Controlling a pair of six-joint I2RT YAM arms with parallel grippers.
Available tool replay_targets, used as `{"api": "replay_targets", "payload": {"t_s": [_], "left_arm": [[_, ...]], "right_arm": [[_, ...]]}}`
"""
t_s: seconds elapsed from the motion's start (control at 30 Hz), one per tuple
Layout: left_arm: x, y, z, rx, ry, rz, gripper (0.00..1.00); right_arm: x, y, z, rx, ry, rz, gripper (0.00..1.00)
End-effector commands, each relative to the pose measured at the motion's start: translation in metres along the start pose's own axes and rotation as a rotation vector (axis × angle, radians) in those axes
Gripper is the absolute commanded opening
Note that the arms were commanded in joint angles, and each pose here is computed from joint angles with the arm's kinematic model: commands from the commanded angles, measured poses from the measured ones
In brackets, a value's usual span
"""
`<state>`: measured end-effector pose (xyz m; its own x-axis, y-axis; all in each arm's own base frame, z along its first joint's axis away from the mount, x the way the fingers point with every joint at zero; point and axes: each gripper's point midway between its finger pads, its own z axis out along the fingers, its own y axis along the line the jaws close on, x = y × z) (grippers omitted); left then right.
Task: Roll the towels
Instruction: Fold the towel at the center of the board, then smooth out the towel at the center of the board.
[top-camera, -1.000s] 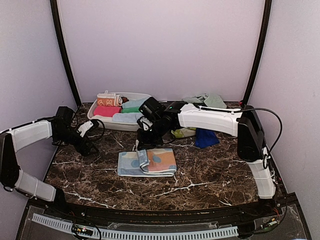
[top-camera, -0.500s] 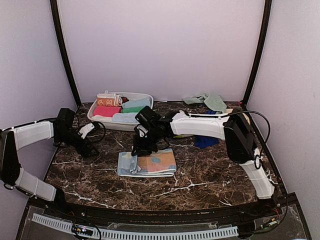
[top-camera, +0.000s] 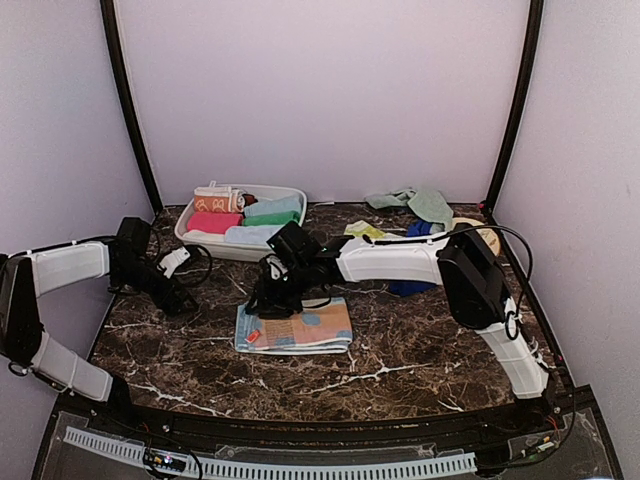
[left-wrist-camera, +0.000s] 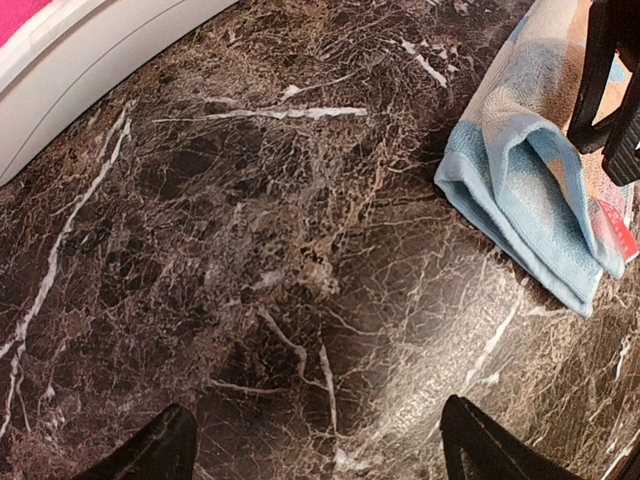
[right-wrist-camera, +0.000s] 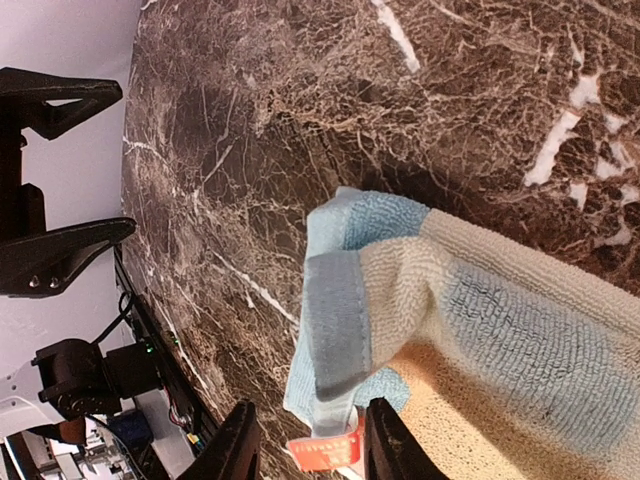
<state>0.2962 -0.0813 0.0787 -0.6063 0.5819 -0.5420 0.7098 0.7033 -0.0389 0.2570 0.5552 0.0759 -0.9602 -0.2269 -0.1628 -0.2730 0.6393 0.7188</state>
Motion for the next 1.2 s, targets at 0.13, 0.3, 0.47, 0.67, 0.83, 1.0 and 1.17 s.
{"api": "replay_targets", "payload": {"t_s": [0.13,0.3,0.47,0.67,0.83,1.0,1.17], "left_arm": [[-0.022,-0.012,-0.005,0.097,-0.064,-0.025,0.84],[-0.058,-0.034,0.001,0.183,-0.094,-0.009,0.86],[-0.089,-0.068,0.021,0.211,-0.082,0.08,0.87],[-0.11,-0.092,0.05,0.221,-0.056,0.125,0.75],[-0.11,-0.104,0.071,0.191,-0.033,0.19,0.68],[-0.084,-0.081,0.096,0.058,0.079,0.214,0.48],[-0.061,-0.054,0.099,-0.076,0.114,0.225,0.4]], "right_arm": [[-0.037,0.007,-0.077,-0.089,-0.14,0.0,0.36],[-0.036,-0.025,-0.1,-0.084,-0.178,0.046,0.36],[-0.024,-0.049,-0.101,-0.053,-0.165,0.043,0.29],[-0.011,-0.073,-0.087,-0.042,-0.137,0.061,0.2],[-0.002,-0.092,-0.075,-0.032,-0.122,0.094,0.17],[0.003,-0.106,-0.068,-0.01,-0.114,0.107,0.16],[0.009,-0.114,-0.063,-0.012,-0.113,0.127,0.16]]}}
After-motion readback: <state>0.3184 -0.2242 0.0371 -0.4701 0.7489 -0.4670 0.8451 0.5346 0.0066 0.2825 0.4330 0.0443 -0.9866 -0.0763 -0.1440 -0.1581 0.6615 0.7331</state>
